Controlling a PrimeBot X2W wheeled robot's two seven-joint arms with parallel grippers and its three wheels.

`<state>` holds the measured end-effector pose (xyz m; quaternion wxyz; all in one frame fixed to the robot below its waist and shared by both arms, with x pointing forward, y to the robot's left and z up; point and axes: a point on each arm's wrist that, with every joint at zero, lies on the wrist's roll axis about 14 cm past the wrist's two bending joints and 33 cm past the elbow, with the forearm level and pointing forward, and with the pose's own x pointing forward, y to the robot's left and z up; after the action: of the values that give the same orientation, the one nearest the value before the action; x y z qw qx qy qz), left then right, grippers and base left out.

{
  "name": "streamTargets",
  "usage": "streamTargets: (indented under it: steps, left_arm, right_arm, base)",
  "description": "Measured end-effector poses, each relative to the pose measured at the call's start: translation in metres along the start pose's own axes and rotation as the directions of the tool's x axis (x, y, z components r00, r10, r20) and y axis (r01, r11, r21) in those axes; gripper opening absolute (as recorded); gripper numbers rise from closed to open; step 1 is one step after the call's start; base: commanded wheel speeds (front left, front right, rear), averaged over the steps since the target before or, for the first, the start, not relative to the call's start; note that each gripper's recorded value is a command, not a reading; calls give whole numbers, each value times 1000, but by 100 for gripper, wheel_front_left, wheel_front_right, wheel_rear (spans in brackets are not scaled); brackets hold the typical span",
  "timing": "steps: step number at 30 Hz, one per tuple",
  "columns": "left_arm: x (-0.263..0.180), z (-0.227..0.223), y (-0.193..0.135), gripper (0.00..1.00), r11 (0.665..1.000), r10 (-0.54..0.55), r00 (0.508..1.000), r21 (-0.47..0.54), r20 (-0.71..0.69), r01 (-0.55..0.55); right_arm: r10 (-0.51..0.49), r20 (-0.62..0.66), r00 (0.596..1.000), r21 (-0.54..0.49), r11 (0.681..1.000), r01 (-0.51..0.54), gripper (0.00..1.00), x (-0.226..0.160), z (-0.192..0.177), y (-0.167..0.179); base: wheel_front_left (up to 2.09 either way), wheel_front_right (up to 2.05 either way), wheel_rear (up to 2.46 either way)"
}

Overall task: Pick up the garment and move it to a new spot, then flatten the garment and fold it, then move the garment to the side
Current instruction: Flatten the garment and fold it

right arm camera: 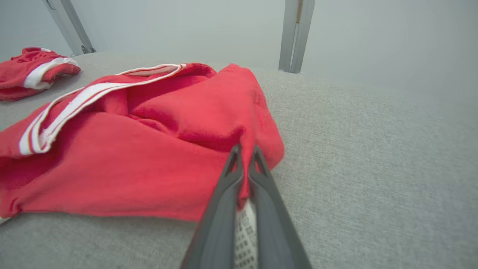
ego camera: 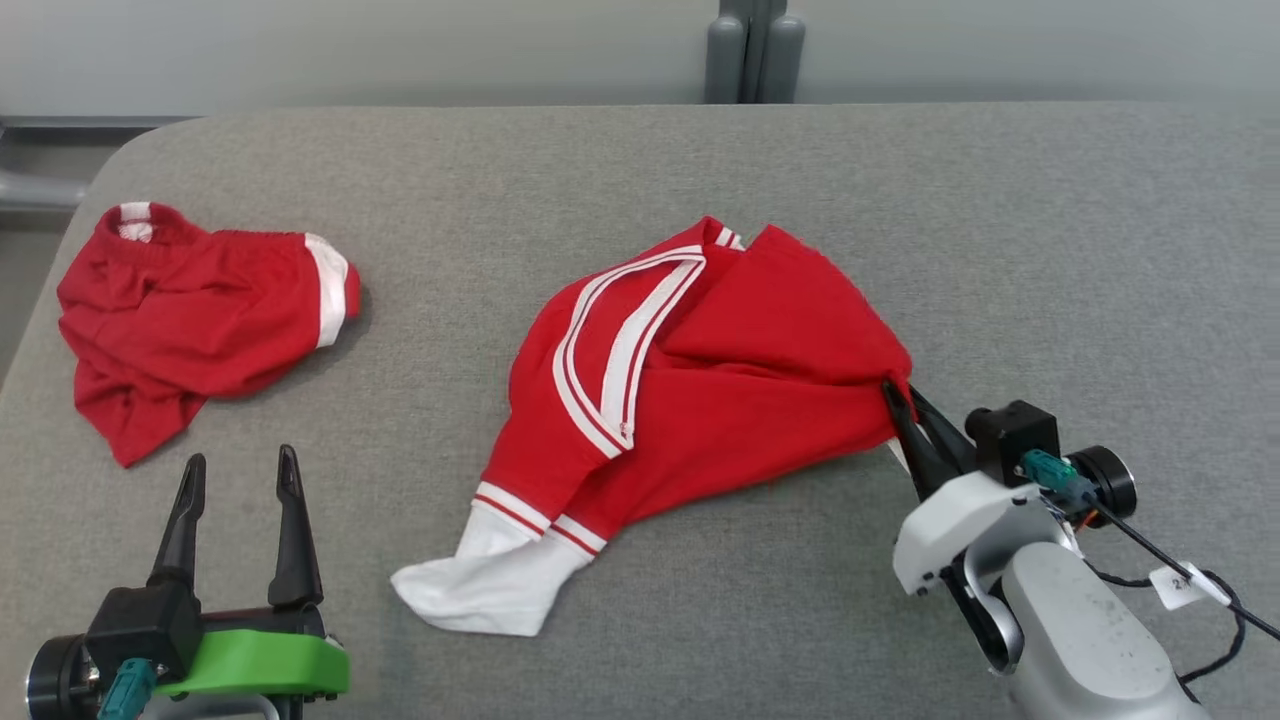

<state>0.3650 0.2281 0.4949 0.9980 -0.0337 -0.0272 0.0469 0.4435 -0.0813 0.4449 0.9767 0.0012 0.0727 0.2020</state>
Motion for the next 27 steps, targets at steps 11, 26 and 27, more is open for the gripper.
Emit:
streamTargets:
  steps: [11,26,27]
  left_arm:
    - [9,0,-29,100,996,-84,996,-24,8,84]
    - [11,4,-32,100,995,-94,995,-21,20,95]
    - [11,5,-32,100,995,-93,995,-18,22,94]
  right_arm:
    - [-282,-15,959,14,959,283,0,-84,-19,-78]
    - [-339,74,938,61,940,335,100,-96,4,-76]
    - [-332,104,938,61,943,327,100,-93,14,-74]
  base:
    - [0,0,0]
    - [0,0,0]
    - [0,0,0]
